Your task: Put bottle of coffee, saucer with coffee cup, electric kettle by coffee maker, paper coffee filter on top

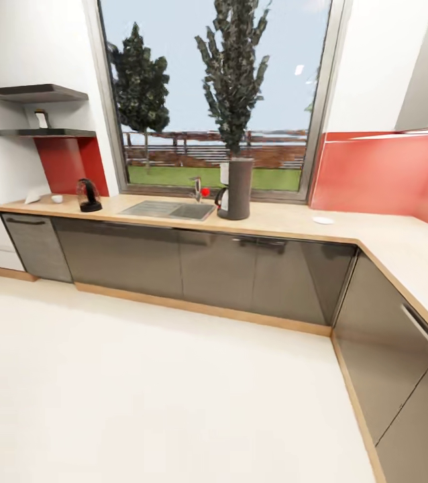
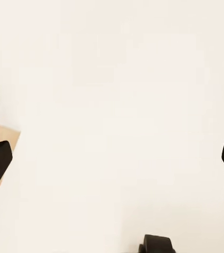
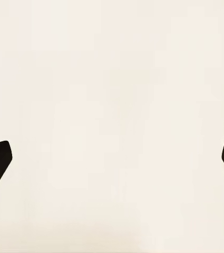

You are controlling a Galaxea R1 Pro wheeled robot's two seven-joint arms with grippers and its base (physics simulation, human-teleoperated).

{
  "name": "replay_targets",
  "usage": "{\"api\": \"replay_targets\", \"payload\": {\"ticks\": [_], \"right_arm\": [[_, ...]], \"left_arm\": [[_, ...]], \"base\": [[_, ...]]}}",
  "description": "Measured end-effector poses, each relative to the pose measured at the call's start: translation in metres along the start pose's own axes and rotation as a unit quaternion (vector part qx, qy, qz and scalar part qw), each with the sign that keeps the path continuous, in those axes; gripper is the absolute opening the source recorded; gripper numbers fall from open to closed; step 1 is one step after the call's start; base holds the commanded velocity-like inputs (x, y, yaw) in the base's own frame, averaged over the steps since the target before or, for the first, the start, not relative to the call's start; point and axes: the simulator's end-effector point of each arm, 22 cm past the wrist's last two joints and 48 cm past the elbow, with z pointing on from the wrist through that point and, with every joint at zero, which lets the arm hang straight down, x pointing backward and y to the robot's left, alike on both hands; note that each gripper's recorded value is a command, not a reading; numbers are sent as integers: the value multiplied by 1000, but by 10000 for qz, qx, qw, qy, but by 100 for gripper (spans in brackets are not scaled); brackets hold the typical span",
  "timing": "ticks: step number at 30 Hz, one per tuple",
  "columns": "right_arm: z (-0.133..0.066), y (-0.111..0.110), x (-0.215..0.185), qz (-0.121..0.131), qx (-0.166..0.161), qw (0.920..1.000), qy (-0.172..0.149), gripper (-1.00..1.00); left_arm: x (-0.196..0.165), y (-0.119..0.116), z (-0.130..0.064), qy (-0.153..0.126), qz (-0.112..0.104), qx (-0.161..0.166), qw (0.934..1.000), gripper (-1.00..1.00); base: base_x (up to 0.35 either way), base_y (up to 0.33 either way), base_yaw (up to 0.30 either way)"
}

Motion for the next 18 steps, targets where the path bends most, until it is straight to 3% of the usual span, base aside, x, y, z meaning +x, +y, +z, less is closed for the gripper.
{"api": "replay_targets", "payload": {"ticks": [18], "right_arm": [[0, 0, 0, 0, 0, 10000, -1, 100]], "left_arm": [[-1, 0, 0, -4, -7, -1, 10000, 100]], "base": [[337, -97, 11]]}}
